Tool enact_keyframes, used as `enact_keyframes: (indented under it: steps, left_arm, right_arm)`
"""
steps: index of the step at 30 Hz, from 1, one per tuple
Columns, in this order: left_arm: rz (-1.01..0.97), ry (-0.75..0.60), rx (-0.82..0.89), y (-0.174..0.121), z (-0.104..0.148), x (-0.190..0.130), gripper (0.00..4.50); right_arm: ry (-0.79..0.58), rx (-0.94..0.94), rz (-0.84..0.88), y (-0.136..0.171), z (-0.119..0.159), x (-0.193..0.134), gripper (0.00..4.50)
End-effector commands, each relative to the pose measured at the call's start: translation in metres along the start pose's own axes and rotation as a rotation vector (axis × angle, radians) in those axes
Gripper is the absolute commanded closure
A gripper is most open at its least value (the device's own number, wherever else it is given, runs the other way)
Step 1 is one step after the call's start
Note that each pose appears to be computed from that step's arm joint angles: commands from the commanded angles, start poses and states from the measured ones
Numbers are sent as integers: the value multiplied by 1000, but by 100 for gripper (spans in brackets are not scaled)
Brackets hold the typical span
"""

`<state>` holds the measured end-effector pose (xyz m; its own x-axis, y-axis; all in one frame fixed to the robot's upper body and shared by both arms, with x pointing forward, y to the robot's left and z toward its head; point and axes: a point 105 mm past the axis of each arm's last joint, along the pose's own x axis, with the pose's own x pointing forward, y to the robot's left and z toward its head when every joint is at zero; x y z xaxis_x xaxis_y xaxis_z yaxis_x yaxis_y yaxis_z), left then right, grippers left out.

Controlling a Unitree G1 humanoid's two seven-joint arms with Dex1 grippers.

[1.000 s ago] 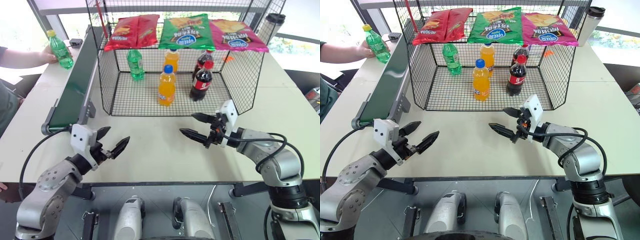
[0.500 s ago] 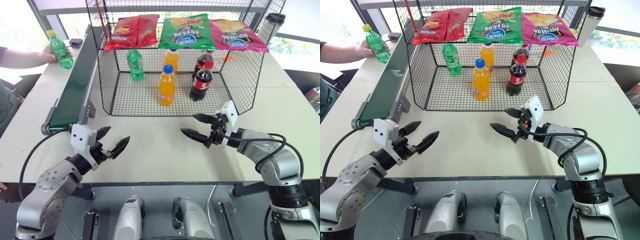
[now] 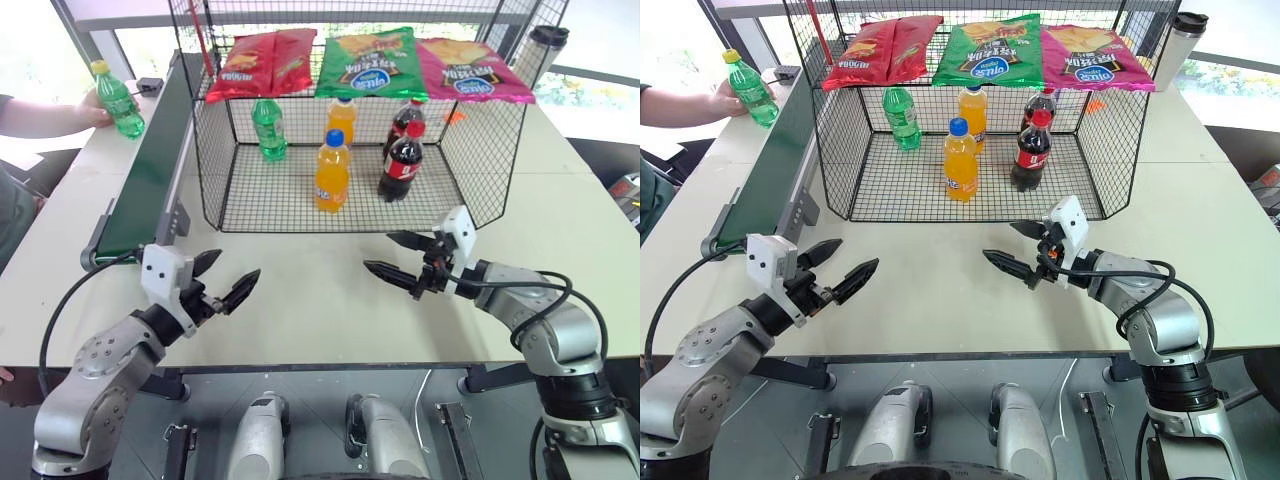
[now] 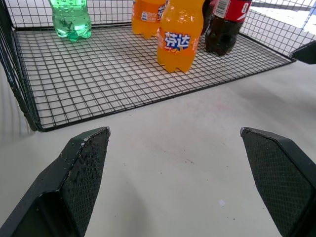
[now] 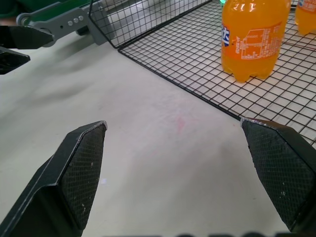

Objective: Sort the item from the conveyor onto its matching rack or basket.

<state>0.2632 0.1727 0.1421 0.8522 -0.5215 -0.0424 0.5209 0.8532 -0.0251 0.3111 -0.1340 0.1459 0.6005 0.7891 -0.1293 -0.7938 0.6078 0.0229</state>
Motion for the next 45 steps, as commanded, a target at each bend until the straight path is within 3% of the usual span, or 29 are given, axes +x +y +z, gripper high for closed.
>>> enact_keyframes:
  steps: [1, 30, 34, 38, 45]
  left_arm:
    - [15, -48, 25, 1, 10, -2, 8]
    - [93, -123, 72, 10, 34, 5, 8]
    - [291, -222, 135, 37, 63, -10, 8]
    - [532, -299, 169, 79, 89, -36, 8]
    - [787, -197, 215, 132, 81, -52, 8]
  right_arm:
    - [-48, -34, -4, 1, 14, -2, 0]
    - [-59, -28, 34, 8, 22, 0, 0]
    - [-117, -22, 67, 12, 44, -3, 0]
    - [-115, -74, 199, 38, 63, 4, 0]
    - [-86, -154, 300, 66, 69, 17, 0]
